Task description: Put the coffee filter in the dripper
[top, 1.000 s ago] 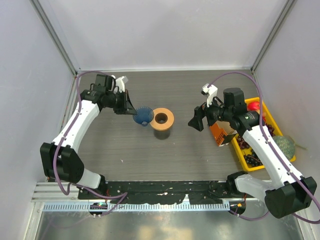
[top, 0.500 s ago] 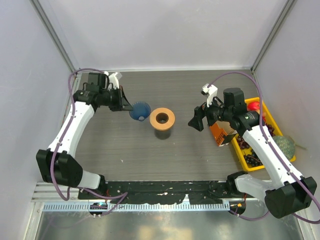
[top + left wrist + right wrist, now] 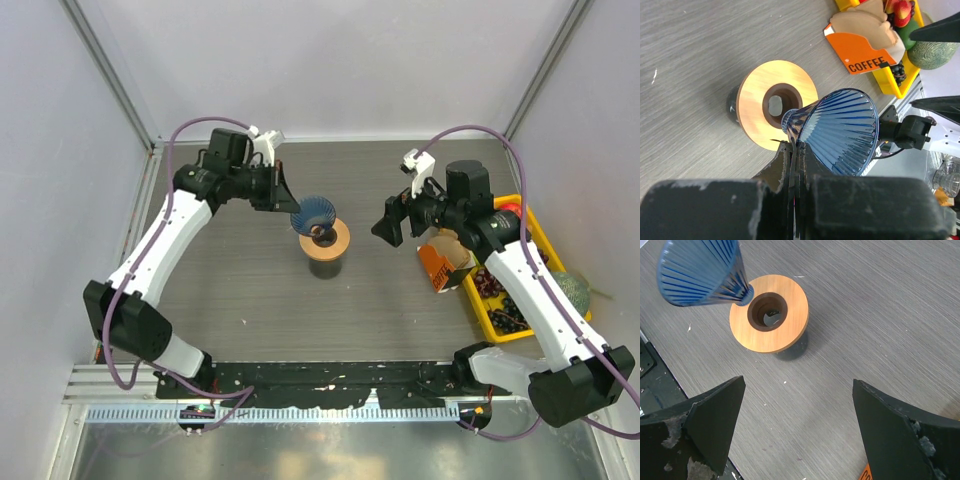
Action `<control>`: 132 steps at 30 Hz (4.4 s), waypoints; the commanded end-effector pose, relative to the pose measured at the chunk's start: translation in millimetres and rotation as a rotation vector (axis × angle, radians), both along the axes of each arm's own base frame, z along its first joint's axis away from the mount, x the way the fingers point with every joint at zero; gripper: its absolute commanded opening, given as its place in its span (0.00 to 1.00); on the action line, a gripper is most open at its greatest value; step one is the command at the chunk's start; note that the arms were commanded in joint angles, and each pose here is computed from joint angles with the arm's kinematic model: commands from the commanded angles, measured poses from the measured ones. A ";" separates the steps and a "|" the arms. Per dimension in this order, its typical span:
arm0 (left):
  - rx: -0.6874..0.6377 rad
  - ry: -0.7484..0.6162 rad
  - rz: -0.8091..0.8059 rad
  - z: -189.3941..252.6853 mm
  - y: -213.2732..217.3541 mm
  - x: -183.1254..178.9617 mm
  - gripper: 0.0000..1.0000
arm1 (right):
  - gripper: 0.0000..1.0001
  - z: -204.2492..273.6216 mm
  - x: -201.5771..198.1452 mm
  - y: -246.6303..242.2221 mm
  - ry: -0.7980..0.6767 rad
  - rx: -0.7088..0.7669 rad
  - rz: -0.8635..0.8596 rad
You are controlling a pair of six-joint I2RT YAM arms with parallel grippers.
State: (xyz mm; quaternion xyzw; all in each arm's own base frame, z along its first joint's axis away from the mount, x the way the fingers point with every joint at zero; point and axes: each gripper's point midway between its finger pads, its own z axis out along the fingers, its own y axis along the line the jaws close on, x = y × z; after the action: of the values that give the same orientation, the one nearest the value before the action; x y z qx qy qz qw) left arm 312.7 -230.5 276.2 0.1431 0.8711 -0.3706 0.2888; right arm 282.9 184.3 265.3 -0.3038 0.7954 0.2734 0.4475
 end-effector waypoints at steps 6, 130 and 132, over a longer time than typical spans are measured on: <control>-0.039 0.027 -0.044 0.0 -23.6 11.1 0.00 | 0.96 10.5 3.1 4.8 -0.045 0.025 0.004; -0.067 0.135 -0.062 -57.7 -40.4 22.3 0.04 | 0.05 -53.7 47.8 91.7 0.266 0.069 0.060; -0.065 0.138 -0.063 -59.6 -40.4 22.4 0.02 | 0.05 -58.4 47.7 91.7 0.273 0.065 0.059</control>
State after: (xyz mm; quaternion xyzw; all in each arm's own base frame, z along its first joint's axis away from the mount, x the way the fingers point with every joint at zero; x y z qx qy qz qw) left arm 329.1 -262.7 207.6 0.1129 0.8822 -0.4114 0.1991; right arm 332.0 272.3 215.0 -0.2570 0.8348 0.3541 0.3343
